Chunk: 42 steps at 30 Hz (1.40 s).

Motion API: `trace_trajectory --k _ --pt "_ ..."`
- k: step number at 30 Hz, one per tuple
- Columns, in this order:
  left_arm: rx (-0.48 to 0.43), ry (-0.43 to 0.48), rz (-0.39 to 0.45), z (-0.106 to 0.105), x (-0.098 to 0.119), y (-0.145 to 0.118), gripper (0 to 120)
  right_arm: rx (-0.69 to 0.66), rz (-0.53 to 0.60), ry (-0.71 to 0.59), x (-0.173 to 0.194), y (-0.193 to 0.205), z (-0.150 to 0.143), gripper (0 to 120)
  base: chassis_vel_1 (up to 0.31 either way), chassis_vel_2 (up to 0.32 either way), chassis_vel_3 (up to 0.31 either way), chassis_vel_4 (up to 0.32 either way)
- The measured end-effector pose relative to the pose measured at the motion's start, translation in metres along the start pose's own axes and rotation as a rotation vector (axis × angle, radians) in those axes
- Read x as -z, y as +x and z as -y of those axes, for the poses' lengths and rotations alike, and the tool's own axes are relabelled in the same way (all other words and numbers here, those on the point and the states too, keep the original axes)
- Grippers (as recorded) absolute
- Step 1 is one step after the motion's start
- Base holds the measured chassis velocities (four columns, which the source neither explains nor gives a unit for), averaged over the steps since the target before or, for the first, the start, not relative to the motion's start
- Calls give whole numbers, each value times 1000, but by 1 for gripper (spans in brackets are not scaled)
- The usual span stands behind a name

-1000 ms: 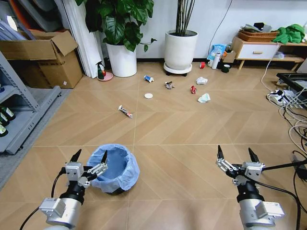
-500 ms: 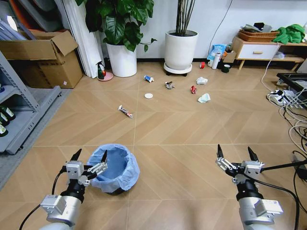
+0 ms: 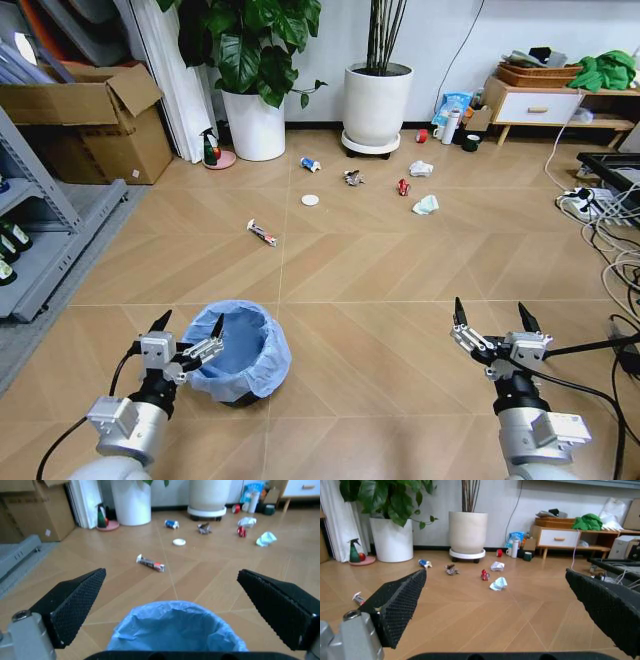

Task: Pick up the trash bin and place the garbage on the floor into it.

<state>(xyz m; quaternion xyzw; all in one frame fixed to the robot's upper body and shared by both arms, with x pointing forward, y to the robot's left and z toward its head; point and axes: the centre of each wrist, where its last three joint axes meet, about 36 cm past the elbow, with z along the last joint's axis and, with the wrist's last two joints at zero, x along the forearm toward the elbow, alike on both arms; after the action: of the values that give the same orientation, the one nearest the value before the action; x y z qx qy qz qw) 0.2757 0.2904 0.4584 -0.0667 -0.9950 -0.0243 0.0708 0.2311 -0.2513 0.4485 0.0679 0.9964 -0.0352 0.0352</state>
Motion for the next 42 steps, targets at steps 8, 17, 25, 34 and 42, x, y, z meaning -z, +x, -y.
trace_trajectory --k 8,17,25,34,42 --pt "21 56 -149 -24 11 -33 100 22 -12 0 -1 -4 -2 100 0 0 0 0" --pt "34 76 -339 -49 -2 -69 100 44 -35 8 -8 -7 -1 100 0 0 0 0" --pt "21 84 -437 -62 -19 -96 100 51 -49 3 -14 -11 -4 100 0 0 0 0" --pt "27 129 -494 -74 -30 -128 100 80 -60 23 -21 -18 -4 100 0 0 0 0" --pt "43 97 -566 -88 -41 -143 100 91 -71 10 -27 -20 -10 100 0 0 0 0"
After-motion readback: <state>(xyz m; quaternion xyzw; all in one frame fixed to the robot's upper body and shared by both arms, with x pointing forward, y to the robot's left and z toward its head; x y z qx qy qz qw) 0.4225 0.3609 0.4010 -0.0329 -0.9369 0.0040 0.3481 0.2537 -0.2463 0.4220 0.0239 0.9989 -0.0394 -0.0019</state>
